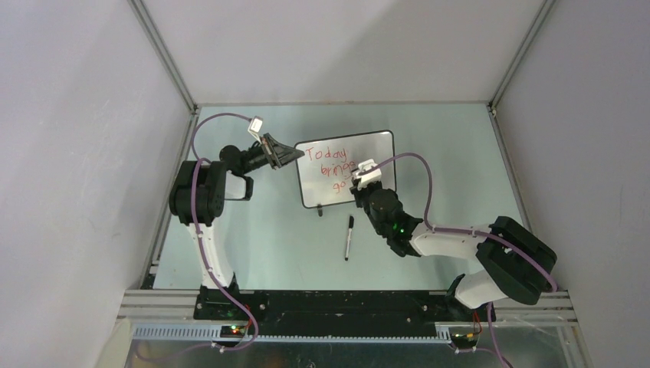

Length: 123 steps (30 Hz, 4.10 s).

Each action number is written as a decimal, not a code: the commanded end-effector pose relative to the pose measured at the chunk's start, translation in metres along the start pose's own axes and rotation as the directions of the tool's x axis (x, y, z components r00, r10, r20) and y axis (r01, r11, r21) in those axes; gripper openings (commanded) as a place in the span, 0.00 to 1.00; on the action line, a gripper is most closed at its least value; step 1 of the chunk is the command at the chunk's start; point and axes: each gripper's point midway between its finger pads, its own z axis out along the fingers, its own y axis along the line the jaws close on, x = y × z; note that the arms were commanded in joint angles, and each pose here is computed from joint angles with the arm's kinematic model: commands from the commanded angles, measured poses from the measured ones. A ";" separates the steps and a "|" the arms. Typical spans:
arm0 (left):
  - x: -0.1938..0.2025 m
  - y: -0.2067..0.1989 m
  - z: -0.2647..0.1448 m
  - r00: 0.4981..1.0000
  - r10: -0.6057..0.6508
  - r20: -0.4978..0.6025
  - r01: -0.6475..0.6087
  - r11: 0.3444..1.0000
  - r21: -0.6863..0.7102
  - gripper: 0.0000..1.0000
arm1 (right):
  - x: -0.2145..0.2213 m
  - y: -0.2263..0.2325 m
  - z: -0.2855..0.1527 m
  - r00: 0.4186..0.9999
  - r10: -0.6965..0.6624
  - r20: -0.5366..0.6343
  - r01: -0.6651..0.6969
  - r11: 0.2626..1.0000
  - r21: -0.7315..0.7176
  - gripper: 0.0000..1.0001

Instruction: Write a sentence on the whiteboard

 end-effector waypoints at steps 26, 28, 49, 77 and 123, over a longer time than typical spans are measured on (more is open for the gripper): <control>-0.011 -0.006 -0.001 0.996 0.082 0.020 -0.083 0.996 0.019 0.00 | 0.007 0.005 0.014 1.000 0.031 0.003 -0.031 1.000 -0.003 0.00; -0.011 -0.006 -0.001 0.996 0.083 0.021 -0.083 0.996 0.019 0.00 | 0.007 0.004 0.014 1.000 0.030 0.004 -0.030 1.000 0.001 0.00; -0.011 -0.006 -0.001 0.996 0.085 0.022 -0.086 0.996 0.019 0.00 | 0.006 0.010 0.019 1.000 0.019 0.017 -0.019 1.000 -0.011 0.00; -0.011 -0.006 -0.001 0.996 0.085 0.020 -0.086 0.996 0.020 0.00 | 0.021 0.006 0.009 0.997 0.013 -0.070 -0.012 1.000 0.008 0.00; -0.011 -0.006 -0.001 0.996 0.086 0.020 -0.086 0.996 0.020 0.00 | 0.004 0.007 0.017 1.000 0.018 0.004 -0.018 1.000 0.022 0.00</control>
